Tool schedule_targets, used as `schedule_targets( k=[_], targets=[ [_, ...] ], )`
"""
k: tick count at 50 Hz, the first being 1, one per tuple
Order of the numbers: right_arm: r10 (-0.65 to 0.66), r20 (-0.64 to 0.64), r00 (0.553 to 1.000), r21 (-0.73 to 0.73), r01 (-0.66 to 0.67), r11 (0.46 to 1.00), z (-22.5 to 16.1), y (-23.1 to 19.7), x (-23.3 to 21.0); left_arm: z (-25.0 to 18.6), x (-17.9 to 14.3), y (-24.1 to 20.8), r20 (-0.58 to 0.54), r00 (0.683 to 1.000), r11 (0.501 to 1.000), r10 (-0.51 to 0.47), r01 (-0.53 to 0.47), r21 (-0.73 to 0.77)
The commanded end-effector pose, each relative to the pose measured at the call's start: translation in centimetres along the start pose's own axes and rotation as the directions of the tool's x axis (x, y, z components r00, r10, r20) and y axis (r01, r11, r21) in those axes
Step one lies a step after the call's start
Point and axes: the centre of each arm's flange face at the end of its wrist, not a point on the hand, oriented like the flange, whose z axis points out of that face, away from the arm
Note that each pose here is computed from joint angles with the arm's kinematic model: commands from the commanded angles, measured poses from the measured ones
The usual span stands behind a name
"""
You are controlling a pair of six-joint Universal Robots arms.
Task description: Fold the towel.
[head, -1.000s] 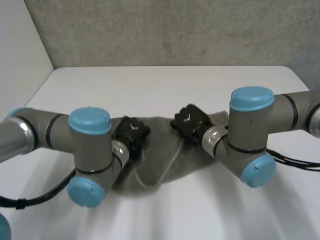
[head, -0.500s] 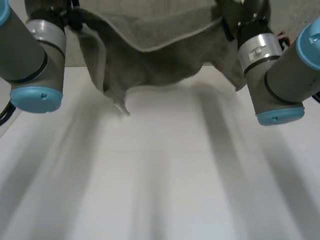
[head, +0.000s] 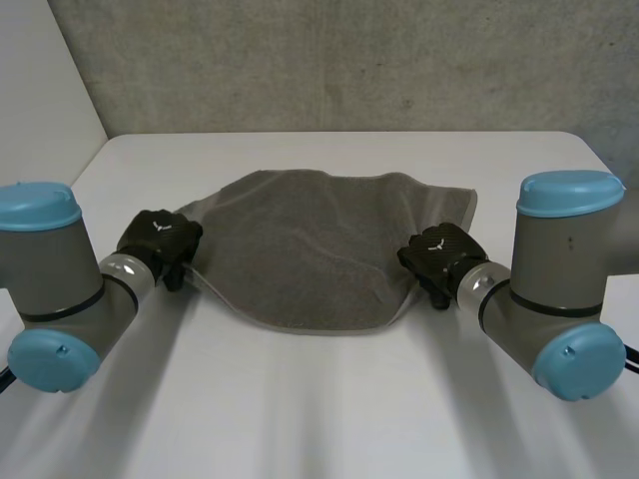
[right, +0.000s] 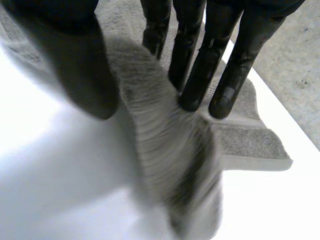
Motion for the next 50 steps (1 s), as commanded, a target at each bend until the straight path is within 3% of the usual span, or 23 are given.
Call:
schedule_targets(
  k=[1, 10, 20, 50],
  targets=[
    [0.022, -0.052, 0.998, 0.067, -0.018, 0.998, -1.6, -1.3, 1.1, -0.4, -0.6, -0.5, 0.023, 1.000, 1.000, 0.002, -0.003, 0.020],
    [0.160, -0.137, 0.978, 0.103, -0.146, 0.984, -2.3, -0.1, 3.5, -0.8, -0.6, -0.6, 0.023, 1.000, 1.000, -0.001, 0.001, 0.020],
    [0.194, -0.181, 0.964, 0.066, -0.184, 0.981, -1.8, 2.8, 5.3, -0.8, -0.3, 0.1, 0.025, 1.000, 1.000, -0.001, 0.001, 0.021],
    [0.181, -0.027, 0.983, -0.058, -0.182, 0.982, -2.1, 10.0, 5.2, -0.7, 0.2, 0.9, 0.018, 1.000, 1.000, -0.001, 0.001, 0.012]
  ],
)
